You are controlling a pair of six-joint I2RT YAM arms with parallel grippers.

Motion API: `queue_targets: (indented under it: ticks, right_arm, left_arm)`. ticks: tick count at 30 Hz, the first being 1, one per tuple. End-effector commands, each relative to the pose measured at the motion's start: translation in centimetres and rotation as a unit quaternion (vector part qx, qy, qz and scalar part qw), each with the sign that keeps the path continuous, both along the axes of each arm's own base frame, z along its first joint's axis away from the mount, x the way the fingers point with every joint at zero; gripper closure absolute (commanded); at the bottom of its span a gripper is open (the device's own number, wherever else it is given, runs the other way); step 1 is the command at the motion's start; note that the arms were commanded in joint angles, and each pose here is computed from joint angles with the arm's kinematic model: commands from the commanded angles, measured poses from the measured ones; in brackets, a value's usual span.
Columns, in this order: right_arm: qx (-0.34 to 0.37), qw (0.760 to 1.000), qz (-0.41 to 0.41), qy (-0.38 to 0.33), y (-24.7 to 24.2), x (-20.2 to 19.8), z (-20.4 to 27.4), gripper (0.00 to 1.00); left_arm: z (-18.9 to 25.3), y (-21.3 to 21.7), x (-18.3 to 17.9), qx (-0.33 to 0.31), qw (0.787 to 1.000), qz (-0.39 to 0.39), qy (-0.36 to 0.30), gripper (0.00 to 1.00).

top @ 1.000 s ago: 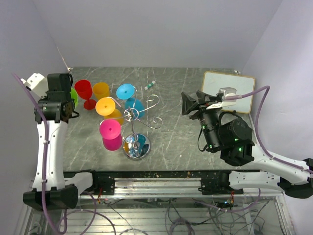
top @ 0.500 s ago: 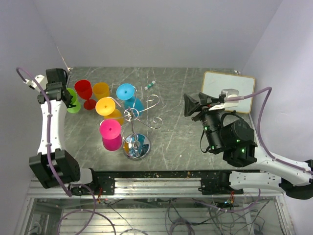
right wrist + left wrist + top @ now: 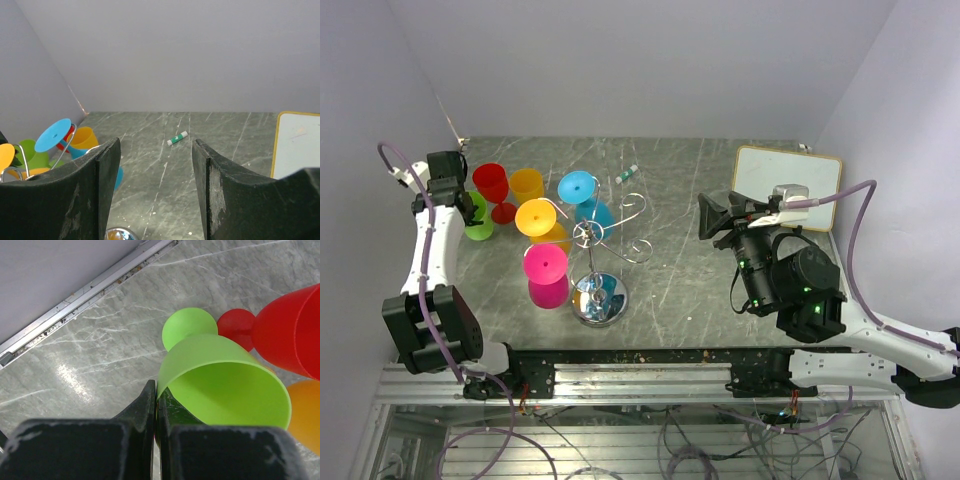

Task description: Take the wine glass off the wine glass rack

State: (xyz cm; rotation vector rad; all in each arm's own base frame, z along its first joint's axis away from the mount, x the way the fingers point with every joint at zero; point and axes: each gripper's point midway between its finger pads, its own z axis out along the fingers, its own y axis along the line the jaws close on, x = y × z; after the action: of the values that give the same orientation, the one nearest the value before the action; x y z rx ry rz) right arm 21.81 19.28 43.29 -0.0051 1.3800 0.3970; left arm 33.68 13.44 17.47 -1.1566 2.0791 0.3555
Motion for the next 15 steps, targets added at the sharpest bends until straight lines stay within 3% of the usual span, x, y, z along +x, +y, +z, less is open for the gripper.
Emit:
queue_targets:
  ticks: [1,15]
  right_arm:
    - [0.008,1.0,-0.013,-0.001,-0.4,0.2,0.1,0.41]
    - [-0.009,1.0,-0.013,0.0,0.6,0.5,-0.4,0.41]
  left_arm:
    - [-0.2,0.3,1.1,0.001,1.0,-0.01,-0.014,0.93]
    - [-1.4,-0.5,1.5,-0.02,0.999,-0.036,0.006,0.93]
